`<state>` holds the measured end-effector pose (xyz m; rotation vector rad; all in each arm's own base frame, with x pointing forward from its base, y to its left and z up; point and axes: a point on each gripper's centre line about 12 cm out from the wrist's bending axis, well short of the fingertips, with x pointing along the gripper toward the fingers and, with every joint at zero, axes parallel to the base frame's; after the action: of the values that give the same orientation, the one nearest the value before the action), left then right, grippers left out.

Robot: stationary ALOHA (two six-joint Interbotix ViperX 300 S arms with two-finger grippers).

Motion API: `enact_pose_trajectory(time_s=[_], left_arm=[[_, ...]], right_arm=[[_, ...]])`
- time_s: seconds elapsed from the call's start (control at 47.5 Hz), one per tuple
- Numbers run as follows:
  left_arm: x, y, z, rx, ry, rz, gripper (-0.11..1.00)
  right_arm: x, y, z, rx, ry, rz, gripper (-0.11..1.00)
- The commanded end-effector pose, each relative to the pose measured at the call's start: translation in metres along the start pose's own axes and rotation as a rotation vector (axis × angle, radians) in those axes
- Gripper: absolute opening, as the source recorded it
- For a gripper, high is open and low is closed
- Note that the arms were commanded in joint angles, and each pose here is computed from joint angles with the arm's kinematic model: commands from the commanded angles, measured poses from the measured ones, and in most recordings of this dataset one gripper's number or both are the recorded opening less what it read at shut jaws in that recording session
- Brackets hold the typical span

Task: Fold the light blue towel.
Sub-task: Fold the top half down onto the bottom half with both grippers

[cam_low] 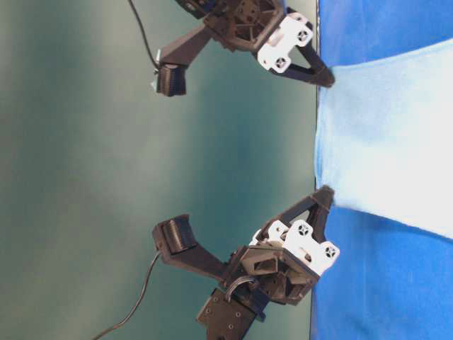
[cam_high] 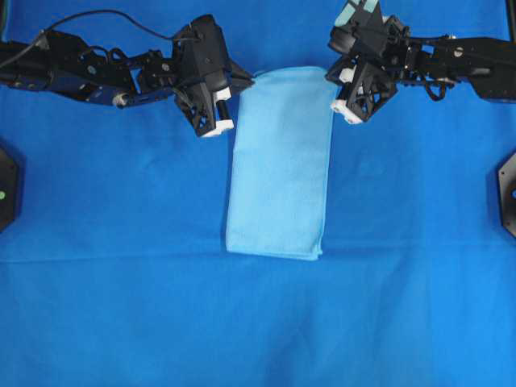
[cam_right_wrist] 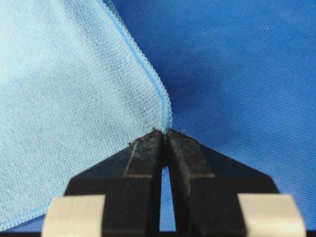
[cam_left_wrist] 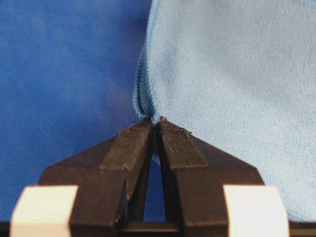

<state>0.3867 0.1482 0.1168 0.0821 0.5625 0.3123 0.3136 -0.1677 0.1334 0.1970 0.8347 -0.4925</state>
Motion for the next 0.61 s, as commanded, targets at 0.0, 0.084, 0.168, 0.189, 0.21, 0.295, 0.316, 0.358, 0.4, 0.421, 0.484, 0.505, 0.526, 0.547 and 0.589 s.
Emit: enact_pose_trajectory(time_s=[0.0, 0.084, 0.168, 0.189, 0.21, 0.295, 0.316, 0.358, 0.4, 0.421, 0.484, 0.505, 0.526, 0.547, 0.589], left_arm=[[-0.008, 0.004, 0.013, -0.009, -0.034, 0.011, 0.04], [-0.01, 0.004, 0.013, -0.008, -0.031, 0.009, 0.04], [-0.016, 0.001, 0.013, -0.013, -0.034, 0.002, 0.04], [-0.018, -0.001, 0.013, -0.011, -0.035, -0.002, 0.04], [-0.019, -0.003, 0.014, -0.008, -0.037, -0.007, 0.04], [-0.027, -0.015, 0.015, 0.002, -0.042, -0.032, 0.04], [-0.029, -0.019, 0.015, 0.006, -0.04, -0.04, 0.04], [-0.034, -0.026, 0.016, 0.016, -0.038, -0.057, 0.04], [-0.04, -0.035, 0.016, 0.029, -0.032, -0.081, 0.04], [-0.043, -0.039, 0.015, 0.034, -0.029, -0.09, 0.04], [-0.05, -0.05, 0.016, 0.051, -0.021, -0.119, 0.04], [-0.052, -0.055, 0.016, 0.057, -0.02, -0.13, 0.04], [-0.054, -0.059, 0.015, 0.064, -0.016, -0.141, 0.04], [-0.056, -0.064, 0.015, 0.071, -0.015, -0.152, 0.04], [-0.061, -0.073, 0.015, 0.086, -0.012, -0.175, 0.04]], right_arm=[[-0.008, 0.0, 0.011, 0.002, -0.04, 0.001, 0.04], [-0.008, 0.004, 0.01, -0.002, -0.037, 0.008, 0.04], [-0.01, 0.011, 0.01, -0.007, -0.04, 0.023, 0.04], [-0.01, 0.014, 0.01, -0.009, -0.04, 0.028, 0.04], [-0.011, 0.018, 0.01, -0.014, -0.041, 0.035, 0.04], [-0.016, 0.031, 0.008, -0.028, -0.042, 0.062, 0.04], [-0.017, 0.035, 0.007, -0.03, -0.04, 0.069, 0.04], [-0.021, 0.045, 0.005, -0.039, -0.033, 0.086, 0.04], [-0.025, 0.052, 0.004, -0.046, -0.027, 0.098, 0.04], [-0.027, 0.056, 0.003, -0.048, -0.023, 0.104, 0.04], [-0.034, 0.07, 0.0, -0.053, -0.005, 0.126, 0.04], [-0.036, 0.075, -0.001, -0.051, 0.003, 0.134, 0.04], [-0.038, 0.08, -0.002, -0.051, 0.008, 0.143, 0.04], [-0.04, 0.084, -0.004, -0.053, 0.015, 0.15, 0.04], [-0.043, 0.094, -0.007, -0.054, 0.026, 0.167, 0.04]])
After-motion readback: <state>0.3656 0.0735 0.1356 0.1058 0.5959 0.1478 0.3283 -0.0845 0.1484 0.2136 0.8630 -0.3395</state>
